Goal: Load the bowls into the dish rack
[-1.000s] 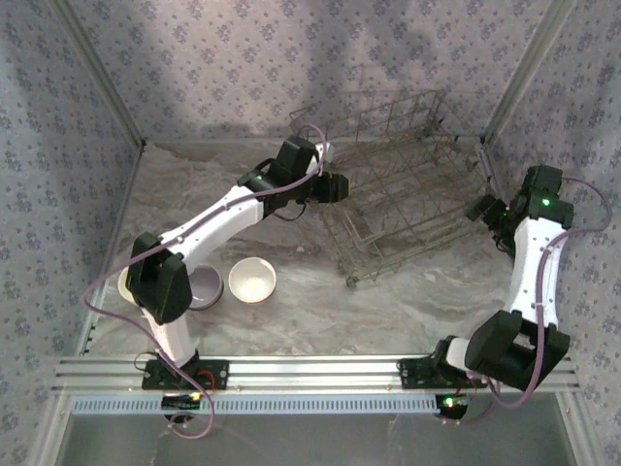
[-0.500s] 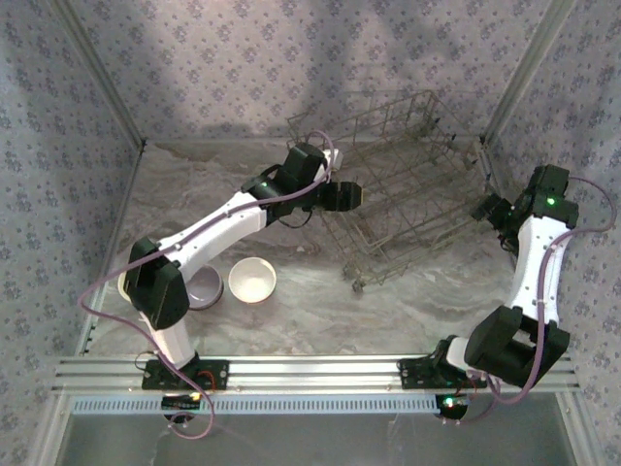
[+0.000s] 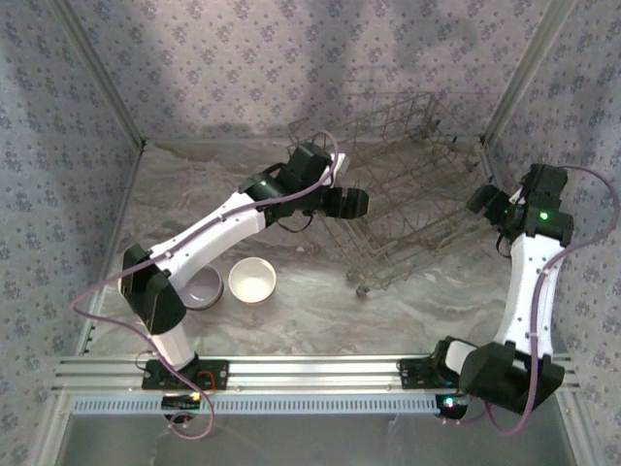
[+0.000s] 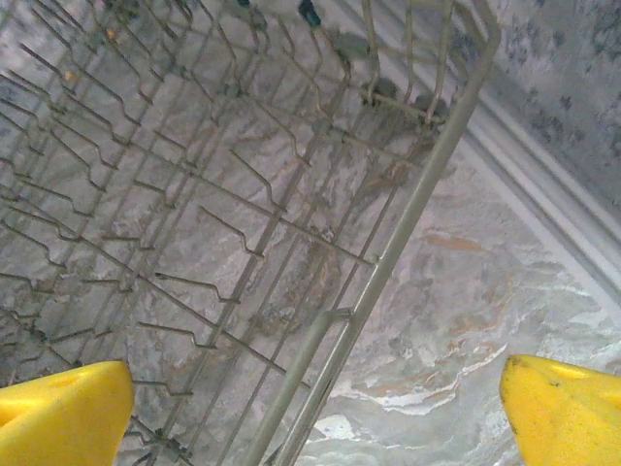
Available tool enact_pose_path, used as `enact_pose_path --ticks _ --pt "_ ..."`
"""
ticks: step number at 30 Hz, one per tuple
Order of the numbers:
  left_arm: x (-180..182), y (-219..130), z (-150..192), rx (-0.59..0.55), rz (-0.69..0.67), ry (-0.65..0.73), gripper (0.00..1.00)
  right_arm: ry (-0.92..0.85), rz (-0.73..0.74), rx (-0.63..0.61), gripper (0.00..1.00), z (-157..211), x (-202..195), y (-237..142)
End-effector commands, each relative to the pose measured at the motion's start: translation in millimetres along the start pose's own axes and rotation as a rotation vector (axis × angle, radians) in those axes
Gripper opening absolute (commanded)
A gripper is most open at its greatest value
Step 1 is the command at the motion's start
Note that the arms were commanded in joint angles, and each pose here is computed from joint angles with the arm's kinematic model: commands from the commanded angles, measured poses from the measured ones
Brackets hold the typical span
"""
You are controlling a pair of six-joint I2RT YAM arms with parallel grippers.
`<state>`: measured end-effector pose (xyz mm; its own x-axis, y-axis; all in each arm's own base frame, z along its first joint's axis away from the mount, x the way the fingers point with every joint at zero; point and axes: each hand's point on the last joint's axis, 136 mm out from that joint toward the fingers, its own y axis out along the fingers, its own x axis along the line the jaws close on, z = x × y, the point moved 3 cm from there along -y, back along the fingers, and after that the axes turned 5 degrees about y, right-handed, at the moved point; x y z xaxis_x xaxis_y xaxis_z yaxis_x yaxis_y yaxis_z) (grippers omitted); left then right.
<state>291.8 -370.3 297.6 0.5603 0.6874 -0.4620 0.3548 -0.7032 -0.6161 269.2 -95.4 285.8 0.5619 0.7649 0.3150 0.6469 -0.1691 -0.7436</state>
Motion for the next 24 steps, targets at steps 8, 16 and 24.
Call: enact_pose_path --ticks 8,16,24 --pt "-12.7 -45.9 -19.8 -0.049 -0.016 0.065 0.88 -0.047 -0.066 0.024 0.99 8.2 15.7 2.1" --pt "45.3 -112.3 -27.4 -0.104 -0.244 0.084 0.81 -0.177 -0.202 0.038 0.99 12.7 59.7 -13.5" --pt "157.9 -181.5 38.7 0.098 -0.529 -0.01 0.69 -0.396 -0.333 0.098 0.97 28.7 117.6 -26.9"
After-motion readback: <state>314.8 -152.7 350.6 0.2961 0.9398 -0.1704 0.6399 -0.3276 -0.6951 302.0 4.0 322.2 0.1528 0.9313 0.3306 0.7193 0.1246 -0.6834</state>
